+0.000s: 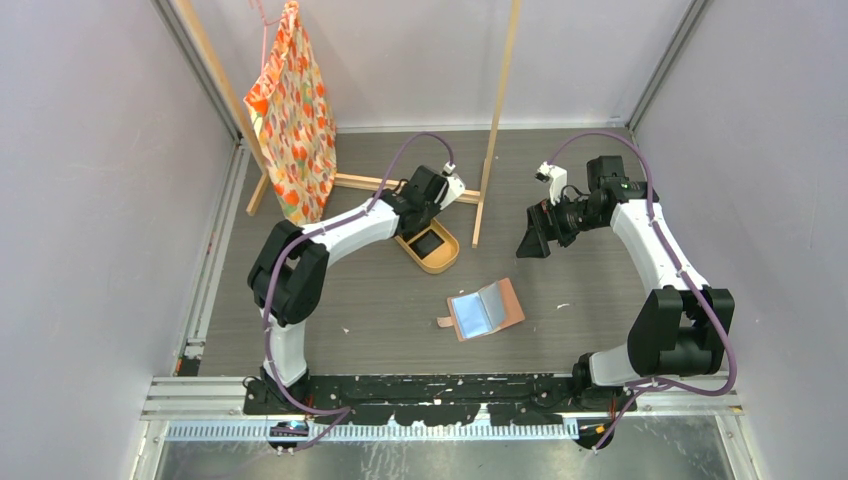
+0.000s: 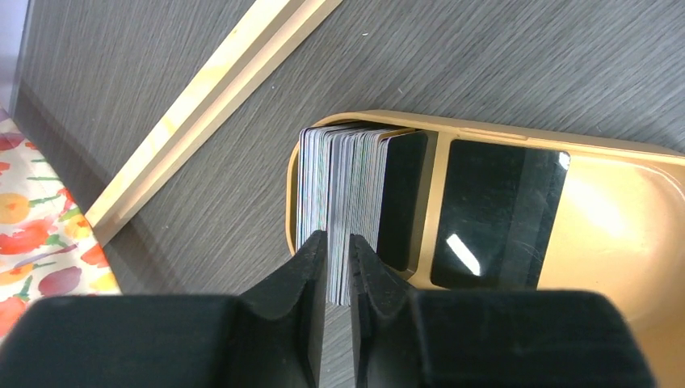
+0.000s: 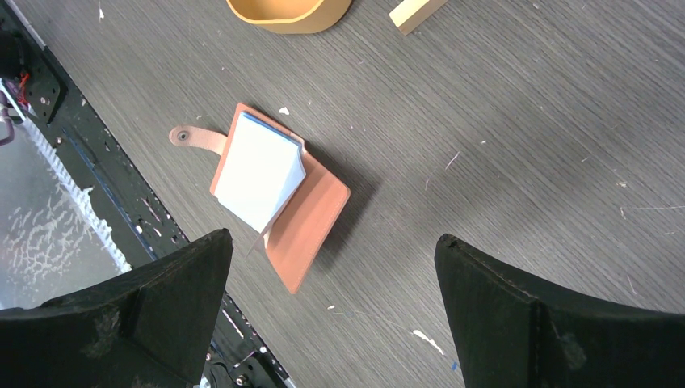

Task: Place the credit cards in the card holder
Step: Pick up the credit card from the storage box.

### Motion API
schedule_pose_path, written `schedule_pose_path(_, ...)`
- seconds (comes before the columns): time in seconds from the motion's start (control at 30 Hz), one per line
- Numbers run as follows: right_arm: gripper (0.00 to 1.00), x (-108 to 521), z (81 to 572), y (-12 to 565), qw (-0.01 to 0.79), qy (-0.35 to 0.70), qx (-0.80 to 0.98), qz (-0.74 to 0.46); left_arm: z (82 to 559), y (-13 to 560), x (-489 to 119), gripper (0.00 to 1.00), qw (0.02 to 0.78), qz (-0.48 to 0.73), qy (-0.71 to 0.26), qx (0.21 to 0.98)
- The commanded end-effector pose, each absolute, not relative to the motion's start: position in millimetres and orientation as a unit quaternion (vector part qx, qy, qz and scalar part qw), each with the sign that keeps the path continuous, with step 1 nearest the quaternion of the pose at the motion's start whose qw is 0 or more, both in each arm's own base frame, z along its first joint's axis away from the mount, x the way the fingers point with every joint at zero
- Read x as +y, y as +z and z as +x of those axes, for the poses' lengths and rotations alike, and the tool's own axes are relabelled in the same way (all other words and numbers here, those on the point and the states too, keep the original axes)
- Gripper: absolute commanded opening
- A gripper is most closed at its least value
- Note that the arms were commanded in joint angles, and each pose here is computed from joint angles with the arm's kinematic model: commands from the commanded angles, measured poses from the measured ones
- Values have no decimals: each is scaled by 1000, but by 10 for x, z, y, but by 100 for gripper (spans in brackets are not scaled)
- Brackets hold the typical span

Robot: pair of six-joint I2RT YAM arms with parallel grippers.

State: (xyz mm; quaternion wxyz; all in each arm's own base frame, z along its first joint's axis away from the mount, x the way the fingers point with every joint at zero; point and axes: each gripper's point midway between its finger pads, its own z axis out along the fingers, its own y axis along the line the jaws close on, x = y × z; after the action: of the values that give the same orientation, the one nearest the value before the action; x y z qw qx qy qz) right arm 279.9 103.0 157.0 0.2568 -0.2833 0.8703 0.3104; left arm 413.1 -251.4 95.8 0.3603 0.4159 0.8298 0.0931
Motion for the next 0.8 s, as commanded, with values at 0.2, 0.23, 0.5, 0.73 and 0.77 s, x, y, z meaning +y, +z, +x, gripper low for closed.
schedule_pose_path(0.2, 100, 1053, 2803, 1654, 268, 318, 862, -290, 4076, 1248, -2649, 75, 416, 427, 73, 799)
schedule_pose_path(0.23, 100, 1054, 2804, 1657, 269, 318, 861, -291, 4094, 1233, -2625, 80, 415, 427, 83, 799)
schedule_pose_path(0.5, 100, 1059, 2801, 1650, 266, 321, 861, -291, 4239, 930, -2490, 95, 352, 442, 114, 817)
schedule_pose_path(0.73, 100, 1061, 2803, 1646, 265, 322, 861, -290, 4306, 837, -2434, 92, 338, 440, 117, 824)
schedule_pose_path(0.77, 100, 1063, 2802, 1648, 265, 322, 861, -290, 4305, 824, -2428, 92, 336, 440, 119, 824)
